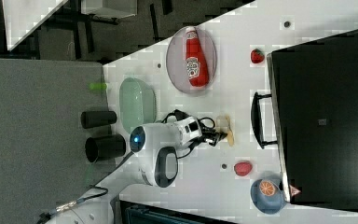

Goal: Pick Banana and place it in mug.

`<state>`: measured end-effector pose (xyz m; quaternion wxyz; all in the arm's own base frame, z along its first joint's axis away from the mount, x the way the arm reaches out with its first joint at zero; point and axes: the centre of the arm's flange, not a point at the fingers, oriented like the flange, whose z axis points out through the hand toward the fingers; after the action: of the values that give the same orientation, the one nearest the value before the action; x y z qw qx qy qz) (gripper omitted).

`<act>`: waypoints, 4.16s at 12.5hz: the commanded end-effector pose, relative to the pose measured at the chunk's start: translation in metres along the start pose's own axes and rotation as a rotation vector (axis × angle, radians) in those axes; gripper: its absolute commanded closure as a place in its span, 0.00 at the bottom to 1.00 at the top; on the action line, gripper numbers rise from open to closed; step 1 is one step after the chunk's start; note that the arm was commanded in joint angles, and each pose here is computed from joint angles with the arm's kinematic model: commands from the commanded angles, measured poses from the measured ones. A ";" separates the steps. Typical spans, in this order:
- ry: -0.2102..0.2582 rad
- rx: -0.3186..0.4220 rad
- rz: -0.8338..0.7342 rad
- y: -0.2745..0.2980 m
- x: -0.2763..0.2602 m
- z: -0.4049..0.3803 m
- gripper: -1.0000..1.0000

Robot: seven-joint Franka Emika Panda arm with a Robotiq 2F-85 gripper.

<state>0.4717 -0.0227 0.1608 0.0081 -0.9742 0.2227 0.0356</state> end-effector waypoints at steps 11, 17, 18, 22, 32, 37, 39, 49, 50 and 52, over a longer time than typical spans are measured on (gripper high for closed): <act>0.103 -0.012 -0.127 -0.051 -0.031 -0.310 0.71; 0.074 -0.078 -0.374 -0.163 -0.108 -0.282 0.71; 0.068 -0.084 -0.349 -0.173 -0.116 -0.275 0.71; 0.037 -0.103 -0.176 -0.213 -0.149 -0.241 0.71; -0.038 -0.016 -0.008 -0.234 -0.141 -0.122 0.68; -0.026 -0.001 0.037 -0.233 -0.137 -0.104 0.14; -0.007 0.017 0.048 -0.233 -0.130 -0.111 0.00; 0.132 -0.016 0.389 -0.108 -0.037 -0.354 0.00; 0.125 -0.015 0.444 -0.081 -0.028 -0.379 0.00; 0.091 -0.002 0.562 -0.019 -0.013 -0.419 0.00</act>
<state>0.5088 0.0140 0.5543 -0.0065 -0.8925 0.4506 -0.0184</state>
